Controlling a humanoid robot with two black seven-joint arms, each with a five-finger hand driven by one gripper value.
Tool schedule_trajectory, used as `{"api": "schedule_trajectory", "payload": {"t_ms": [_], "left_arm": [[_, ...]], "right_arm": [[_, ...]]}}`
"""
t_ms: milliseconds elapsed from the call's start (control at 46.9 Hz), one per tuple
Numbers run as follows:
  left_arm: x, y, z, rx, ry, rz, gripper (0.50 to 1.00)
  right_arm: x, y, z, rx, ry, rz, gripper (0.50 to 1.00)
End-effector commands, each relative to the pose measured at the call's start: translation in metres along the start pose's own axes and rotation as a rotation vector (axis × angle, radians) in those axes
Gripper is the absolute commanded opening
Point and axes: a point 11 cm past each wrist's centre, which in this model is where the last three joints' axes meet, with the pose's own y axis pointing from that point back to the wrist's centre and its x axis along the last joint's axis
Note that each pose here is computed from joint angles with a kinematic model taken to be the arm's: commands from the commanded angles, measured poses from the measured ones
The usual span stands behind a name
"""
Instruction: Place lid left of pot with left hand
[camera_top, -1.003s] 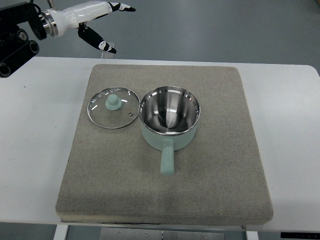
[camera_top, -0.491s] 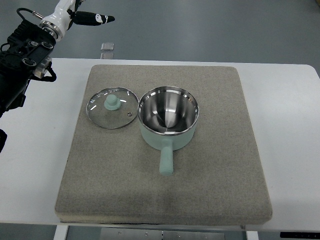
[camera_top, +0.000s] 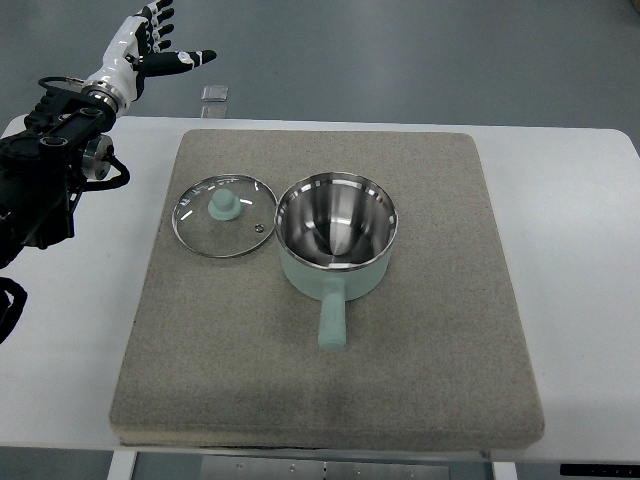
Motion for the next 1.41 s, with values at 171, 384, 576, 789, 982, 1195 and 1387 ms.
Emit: {"api": "schedule_trajectory", "payload": {"t_ms": [171,384,576,789,982,1195,1387], "left_arm": [[-0.006,0.004,-0.008,-0.01,0.091,-0.063,0.99],[-0.002,0.005,-0.007,-0.035,0.216,-0.025,0.99],[-0.011,0.011,-0.02,-0.057,0.338,0.004,0.99],[-0.002,0.011,-0.014,-0.123,0.466,0.07,0.992],[-0.002,0.011,-0.014,-0.138,0.55,0.095,0.992],[0.007,0.013,-0.015,-0.148,0.597,0.114,0.992],[0.009,0.014,-0.018,-0.145,0.594,0.119,0.992]], "right_arm": [[0.0,0.0,-0.001,0.0,0.0,0.0,0.921],[0.0,0.0,0.0,0.0,-0.002,0.0,0.921],[0.0,0.0,-0.001,0.002,-0.002,0.0,0.921],[0.0,0.0,0.0,0.0,0.0,0.0,0.921],[0.0,0.0,0.0,0.0,-0.002,0.0,0.921],[0.0,0.0,0.0,0.0,0.0,0.0,0.921],[0.0,0.0,0.0,0.0,0.0,0.0,0.921]]}}
